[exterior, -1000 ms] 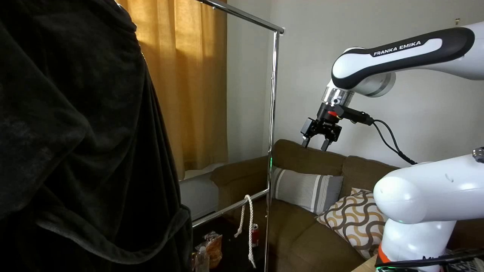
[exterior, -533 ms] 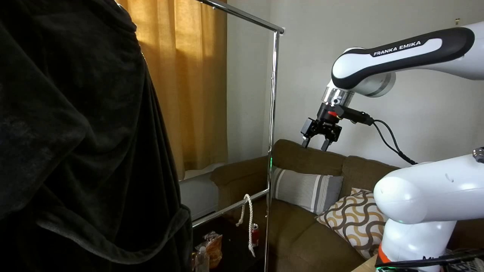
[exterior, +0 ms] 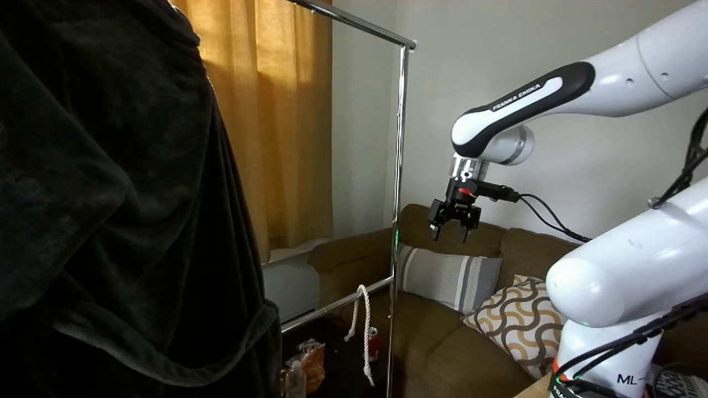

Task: Move the piece of rope to the top metal rod

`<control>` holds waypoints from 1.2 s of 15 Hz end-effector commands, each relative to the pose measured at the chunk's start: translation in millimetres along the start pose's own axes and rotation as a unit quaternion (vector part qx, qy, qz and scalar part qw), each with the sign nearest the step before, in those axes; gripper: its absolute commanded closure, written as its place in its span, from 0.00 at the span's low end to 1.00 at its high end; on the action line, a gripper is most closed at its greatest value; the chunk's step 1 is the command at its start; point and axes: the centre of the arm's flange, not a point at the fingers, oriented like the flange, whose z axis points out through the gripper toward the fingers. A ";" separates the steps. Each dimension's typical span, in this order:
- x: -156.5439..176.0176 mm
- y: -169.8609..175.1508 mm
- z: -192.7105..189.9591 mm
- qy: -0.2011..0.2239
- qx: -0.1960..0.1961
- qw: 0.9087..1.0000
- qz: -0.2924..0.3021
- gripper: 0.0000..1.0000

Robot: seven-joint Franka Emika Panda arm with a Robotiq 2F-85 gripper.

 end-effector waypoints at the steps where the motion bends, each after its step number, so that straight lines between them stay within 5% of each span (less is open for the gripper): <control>1: 55.6 -13.7 44.1 -0.027 0.001 0.997 -0.069 0.00; 9: 61.1 -34.1 136.0 -0.063 0.045 0.984 -0.158 0.00; 16: 66.4 -28.1 207.1 0.024 0.084 0.976 -0.198 0.00; 18: 64.1 -33.5 187.3 0.014 0.066 0.979 -0.193 0.00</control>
